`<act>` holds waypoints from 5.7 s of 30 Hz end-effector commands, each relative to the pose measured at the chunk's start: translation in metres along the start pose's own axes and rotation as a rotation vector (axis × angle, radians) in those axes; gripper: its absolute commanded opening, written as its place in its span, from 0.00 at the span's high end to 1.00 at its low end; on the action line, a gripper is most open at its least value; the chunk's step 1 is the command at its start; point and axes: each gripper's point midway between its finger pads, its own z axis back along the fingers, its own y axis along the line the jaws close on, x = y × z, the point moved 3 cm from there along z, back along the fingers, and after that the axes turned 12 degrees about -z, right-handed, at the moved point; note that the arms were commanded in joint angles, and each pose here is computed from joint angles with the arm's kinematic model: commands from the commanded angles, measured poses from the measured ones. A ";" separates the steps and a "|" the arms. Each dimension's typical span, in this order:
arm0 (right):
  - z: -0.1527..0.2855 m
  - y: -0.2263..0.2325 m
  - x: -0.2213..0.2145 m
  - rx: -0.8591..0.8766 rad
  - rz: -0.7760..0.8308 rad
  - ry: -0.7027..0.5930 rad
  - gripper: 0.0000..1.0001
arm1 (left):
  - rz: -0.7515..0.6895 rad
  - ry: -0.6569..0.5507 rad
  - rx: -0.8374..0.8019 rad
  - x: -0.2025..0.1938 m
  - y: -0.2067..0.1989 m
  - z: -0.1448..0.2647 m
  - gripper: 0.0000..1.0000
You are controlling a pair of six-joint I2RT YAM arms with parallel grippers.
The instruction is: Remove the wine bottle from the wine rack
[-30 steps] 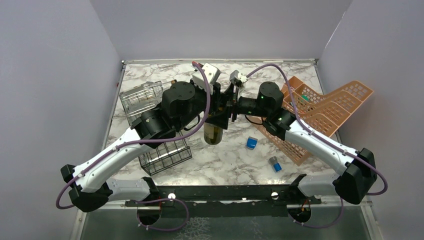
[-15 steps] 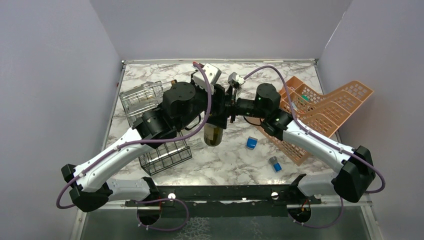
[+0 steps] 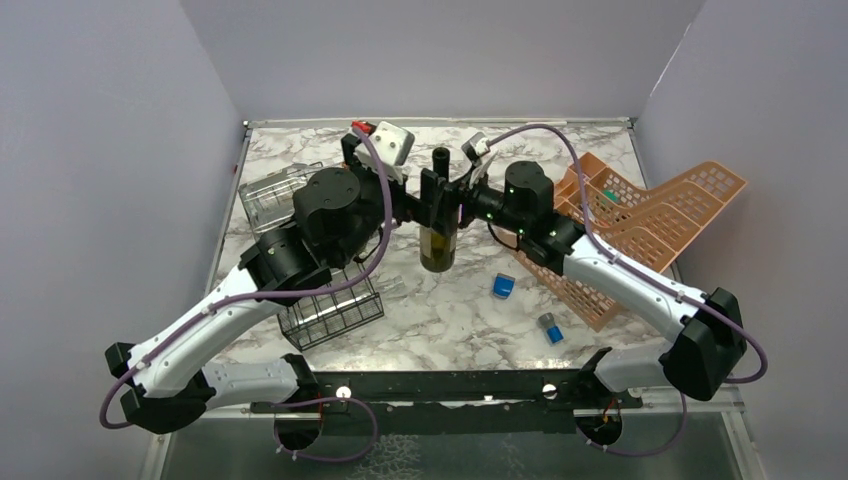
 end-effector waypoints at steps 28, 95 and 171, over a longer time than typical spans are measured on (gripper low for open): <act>-0.106 -0.278 0.175 -0.672 0.218 -0.603 0.40 | 0.017 -0.012 0.480 -0.037 0.089 0.078 0.01; 0.030 -0.196 0.059 -0.592 -0.260 0.058 0.00 | -0.051 0.367 0.023 -0.094 0.008 0.034 0.01; 0.133 -0.083 -0.008 -0.389 -0.230 0.061 0.00 | -0.676 0.886 0.462 -0.168 0.076 -0.020 0.75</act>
